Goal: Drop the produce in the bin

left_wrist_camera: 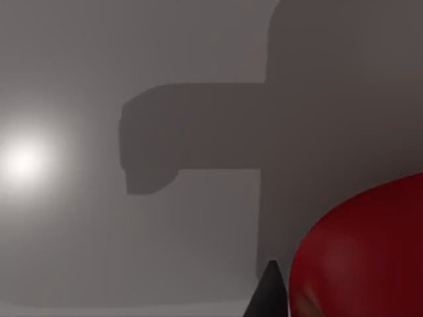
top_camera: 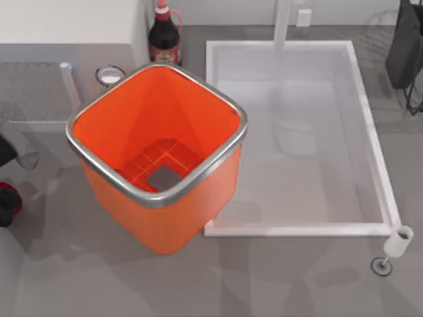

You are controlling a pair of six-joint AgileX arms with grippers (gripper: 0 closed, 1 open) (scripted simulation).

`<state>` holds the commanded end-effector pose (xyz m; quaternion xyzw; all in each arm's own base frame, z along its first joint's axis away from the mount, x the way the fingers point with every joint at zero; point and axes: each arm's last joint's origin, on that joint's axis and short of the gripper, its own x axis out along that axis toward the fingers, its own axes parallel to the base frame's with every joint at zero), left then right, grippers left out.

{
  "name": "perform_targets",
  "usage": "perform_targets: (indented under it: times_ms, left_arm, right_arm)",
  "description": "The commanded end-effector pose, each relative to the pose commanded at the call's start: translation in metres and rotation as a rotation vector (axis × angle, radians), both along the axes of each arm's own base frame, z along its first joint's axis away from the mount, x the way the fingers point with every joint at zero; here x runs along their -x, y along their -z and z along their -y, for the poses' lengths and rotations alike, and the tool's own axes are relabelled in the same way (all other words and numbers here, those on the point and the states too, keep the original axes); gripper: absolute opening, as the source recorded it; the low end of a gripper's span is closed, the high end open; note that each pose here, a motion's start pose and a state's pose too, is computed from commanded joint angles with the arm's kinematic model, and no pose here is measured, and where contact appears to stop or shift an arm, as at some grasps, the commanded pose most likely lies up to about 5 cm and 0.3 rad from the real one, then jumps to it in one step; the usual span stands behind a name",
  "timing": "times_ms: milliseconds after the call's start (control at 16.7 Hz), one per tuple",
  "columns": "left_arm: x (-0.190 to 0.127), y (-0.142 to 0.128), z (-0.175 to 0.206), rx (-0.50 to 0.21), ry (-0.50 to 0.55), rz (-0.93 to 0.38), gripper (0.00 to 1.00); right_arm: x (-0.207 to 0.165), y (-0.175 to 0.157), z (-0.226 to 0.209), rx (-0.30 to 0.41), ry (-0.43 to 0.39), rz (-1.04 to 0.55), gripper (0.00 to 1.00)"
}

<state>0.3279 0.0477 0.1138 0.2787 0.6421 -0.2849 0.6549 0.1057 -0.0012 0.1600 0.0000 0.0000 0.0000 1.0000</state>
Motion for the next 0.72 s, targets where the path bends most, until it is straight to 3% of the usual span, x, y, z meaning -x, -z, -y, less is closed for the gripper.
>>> perform_targets:
  times_ms: [300,720]
  left_arm:
    - [0.018,-0.028,-0.018,0.020,-0.076,-0.001,0.00]
    - [0.027,-0.133,-0.043,0.006,-0.162,0.219,0.00]
  right_arm:
    - [0.000,0.000,0.000,0.000,0.000,0.000,1.00]
    - [0.000,0.000,0.000,0.000,0.000,0.000,1.00]
